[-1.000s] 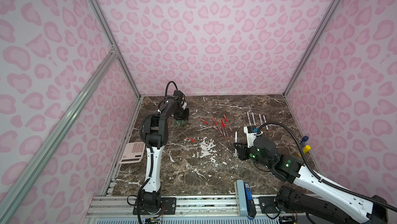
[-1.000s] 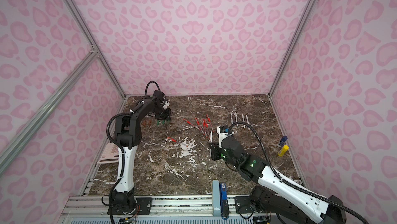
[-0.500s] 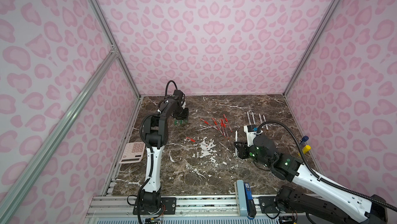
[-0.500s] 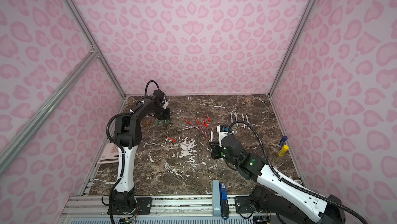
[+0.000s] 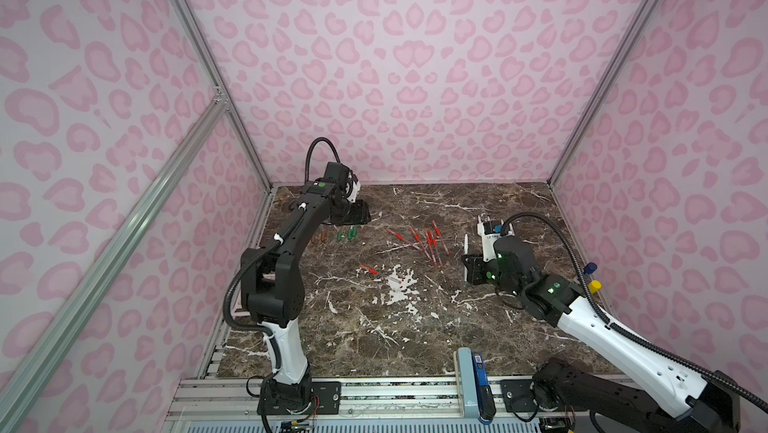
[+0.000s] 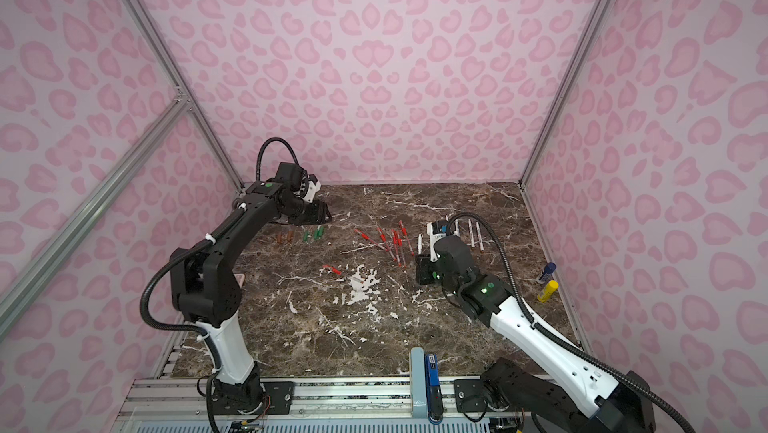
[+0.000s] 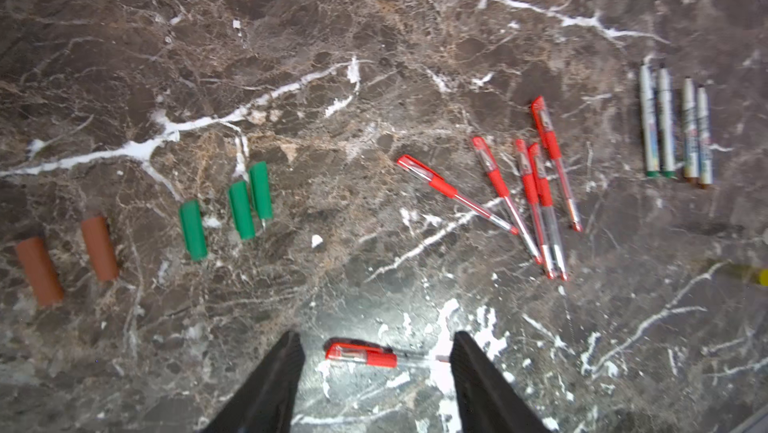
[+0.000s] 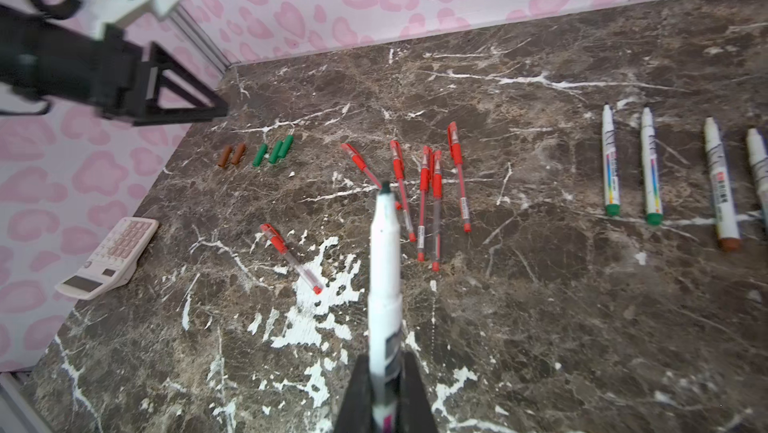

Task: Open the pen caps
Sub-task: 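Lay the uncapped marker beside the other uncapped markers with the right gripper, then move the right gripper to the loose red pen and grasp it, then lift the red pen and bring its cap into the left gripper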

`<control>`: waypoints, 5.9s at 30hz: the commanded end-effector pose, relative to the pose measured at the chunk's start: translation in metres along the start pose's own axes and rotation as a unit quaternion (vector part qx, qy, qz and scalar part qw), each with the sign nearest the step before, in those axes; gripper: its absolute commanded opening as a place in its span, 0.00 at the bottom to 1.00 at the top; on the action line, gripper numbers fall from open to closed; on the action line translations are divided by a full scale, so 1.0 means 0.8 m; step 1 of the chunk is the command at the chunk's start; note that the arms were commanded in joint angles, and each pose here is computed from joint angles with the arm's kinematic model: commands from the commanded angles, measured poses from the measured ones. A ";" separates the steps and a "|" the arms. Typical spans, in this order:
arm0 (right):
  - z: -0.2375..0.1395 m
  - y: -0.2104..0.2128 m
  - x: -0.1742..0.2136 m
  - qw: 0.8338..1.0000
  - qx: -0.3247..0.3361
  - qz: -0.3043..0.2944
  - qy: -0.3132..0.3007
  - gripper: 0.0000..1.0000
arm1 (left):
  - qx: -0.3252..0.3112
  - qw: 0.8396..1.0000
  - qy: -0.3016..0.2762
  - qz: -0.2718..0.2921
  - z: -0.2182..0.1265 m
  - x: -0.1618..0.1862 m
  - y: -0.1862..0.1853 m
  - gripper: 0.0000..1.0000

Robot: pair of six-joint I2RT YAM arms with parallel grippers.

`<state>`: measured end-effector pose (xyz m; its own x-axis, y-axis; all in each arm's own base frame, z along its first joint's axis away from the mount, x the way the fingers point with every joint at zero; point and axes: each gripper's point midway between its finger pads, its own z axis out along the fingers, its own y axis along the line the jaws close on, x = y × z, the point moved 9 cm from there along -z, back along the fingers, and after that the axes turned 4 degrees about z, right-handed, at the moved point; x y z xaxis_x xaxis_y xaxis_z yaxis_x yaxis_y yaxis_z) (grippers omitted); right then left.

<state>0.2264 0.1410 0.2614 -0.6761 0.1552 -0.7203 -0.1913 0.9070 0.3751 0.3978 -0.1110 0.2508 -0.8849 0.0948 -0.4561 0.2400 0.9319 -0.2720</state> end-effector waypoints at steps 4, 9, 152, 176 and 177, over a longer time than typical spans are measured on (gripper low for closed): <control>0.032 -0.022 -0.028 0.997 0.038 -0.045 0.042 0.00 | 0.010 0.996 -0.086 0.036 -0.068 0.045 -0.013 0.80; 0.067 -0.049 -0.058 0.991 0.088 -0.055 0.080 0.00 | 0.006 0.985 -0.157 0.077 -0.105 0.097 -0.014 0.90; 0.159 0.234 0.046 0.974 -0.152 -0.107 0.128 0.00 | 0.186 0.947 -0.251 -0.072 -0.114 0.147 0.022 0.83; 0.141 0.294 0.056 0.967 -0.159 -0.161 0.120 0.00 | 0.166 0.955 -0.233 -0.078 -0.100 0.128 0.015 0.18; 0.142 0.294 0.057 0.966 -0.164 -0.161 0.122 0.00 | 0.167 0.954 -0.235 -0.077 -0.099 0.128 0.015 0.14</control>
<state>0.2333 0.4033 0.2535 -0.6919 -0.2362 -0.6822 -0.5892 0.7309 0.3445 0.2755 -0.0636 0.2646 -0.6897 -0.2764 -0.6693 0.2905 0.7410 -0.6054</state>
